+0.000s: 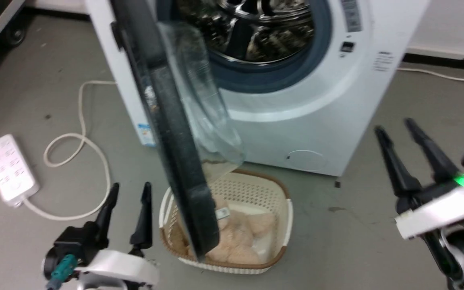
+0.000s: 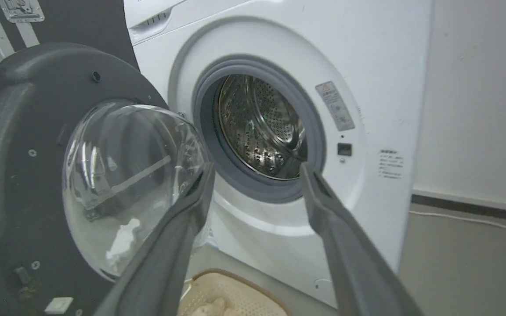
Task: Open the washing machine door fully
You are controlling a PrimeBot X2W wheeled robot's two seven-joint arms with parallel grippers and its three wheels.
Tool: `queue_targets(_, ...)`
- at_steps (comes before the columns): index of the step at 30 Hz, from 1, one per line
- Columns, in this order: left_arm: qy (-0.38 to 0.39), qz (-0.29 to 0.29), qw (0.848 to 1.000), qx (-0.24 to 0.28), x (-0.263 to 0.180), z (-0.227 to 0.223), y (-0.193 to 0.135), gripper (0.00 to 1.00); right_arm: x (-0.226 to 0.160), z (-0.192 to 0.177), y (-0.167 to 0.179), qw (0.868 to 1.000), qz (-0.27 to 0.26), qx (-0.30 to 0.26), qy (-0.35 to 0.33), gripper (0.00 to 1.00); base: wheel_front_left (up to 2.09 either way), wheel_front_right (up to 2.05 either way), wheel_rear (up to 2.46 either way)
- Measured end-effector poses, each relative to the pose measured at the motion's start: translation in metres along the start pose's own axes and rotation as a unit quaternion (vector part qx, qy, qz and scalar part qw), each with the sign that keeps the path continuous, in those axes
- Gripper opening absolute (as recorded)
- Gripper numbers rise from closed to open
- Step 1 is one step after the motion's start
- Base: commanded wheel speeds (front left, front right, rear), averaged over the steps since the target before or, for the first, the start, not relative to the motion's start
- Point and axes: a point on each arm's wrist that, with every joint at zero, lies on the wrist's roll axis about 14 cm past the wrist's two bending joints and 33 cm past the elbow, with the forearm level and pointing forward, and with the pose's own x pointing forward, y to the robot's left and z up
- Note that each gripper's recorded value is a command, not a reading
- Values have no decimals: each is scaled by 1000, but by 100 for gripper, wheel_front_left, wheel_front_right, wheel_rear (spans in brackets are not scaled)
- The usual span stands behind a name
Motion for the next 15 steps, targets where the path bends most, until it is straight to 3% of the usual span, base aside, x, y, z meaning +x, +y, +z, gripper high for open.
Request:
queue_targets(7,6,-44,999,4,1,2,-17,100,-57,12,-26,987,-88,-123,-50,100,0,0,0)
queue_targets(15,8,-58,998,0,-9,4,-25,100,-96,-11,-19,982,-131,-132,-25,100,0,0,0)
